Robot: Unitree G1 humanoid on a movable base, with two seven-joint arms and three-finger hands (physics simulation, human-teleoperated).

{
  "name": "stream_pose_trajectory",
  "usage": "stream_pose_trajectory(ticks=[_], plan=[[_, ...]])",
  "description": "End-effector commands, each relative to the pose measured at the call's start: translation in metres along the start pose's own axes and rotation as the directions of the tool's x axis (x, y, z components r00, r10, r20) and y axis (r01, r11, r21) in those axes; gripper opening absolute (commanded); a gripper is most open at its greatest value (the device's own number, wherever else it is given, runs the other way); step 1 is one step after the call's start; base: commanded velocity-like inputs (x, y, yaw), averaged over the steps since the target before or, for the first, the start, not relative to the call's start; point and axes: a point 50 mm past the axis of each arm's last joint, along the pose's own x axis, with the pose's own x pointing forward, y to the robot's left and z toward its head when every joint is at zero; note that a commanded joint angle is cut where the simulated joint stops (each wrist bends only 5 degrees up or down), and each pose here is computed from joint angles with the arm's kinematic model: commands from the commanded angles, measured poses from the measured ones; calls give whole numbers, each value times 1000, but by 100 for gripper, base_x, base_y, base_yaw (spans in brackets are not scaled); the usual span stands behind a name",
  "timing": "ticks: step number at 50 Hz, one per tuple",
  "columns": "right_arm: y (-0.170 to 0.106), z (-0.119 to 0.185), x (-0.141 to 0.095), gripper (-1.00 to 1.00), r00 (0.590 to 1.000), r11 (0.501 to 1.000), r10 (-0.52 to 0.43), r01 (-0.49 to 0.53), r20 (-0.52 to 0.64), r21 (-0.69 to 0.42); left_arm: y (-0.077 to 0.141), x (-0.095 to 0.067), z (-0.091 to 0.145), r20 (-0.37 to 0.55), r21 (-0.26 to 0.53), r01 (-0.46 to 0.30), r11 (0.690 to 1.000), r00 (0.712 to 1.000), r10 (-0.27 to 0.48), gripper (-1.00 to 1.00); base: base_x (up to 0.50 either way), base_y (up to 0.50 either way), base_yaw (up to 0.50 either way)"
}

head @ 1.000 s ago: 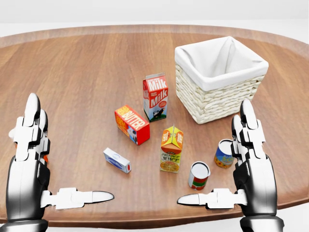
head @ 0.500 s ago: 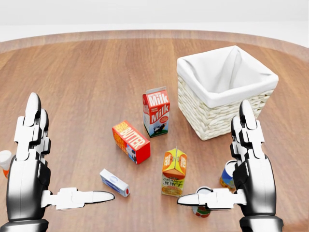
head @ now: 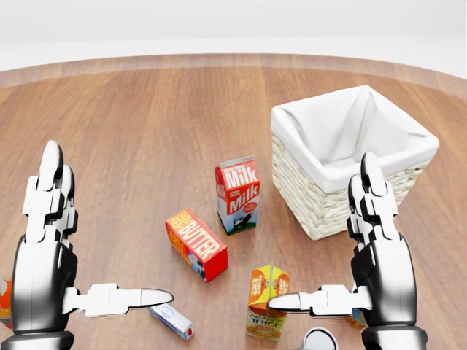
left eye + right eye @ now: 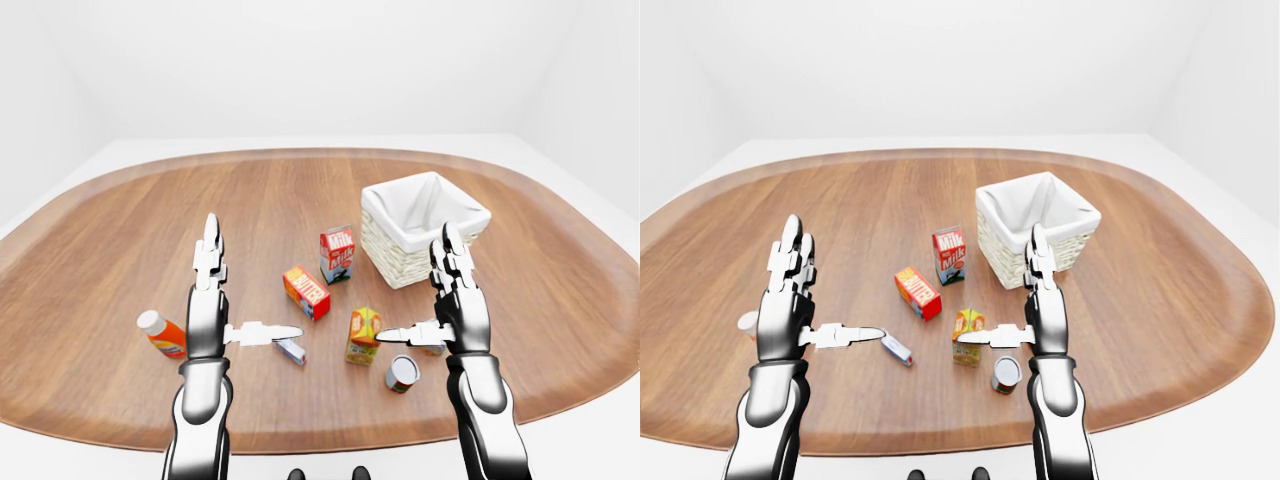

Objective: Pick up the alphabet soup and the tomato sauce, and put them in the basket.

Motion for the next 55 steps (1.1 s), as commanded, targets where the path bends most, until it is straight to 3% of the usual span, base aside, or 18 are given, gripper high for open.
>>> stream_pose_trajectory(ticks=[1,28,55], plan=[[0,-2,0,100,1000,1000,2,-2,-9,0,0,0,0,-2,-1,2,1000,1000,-2,100,24,0,0],[1,-1,0,100,1000,1000,4,-4,-6,4,-1,0,-1,-4,-5,5,1000,1000,-5,100,24,0,0],[-4,-6,-1,100,1000,1000,-16,15,-27,-24,-6,1,-7,-27,8,36,999,999,-36,100,0,0,0]])
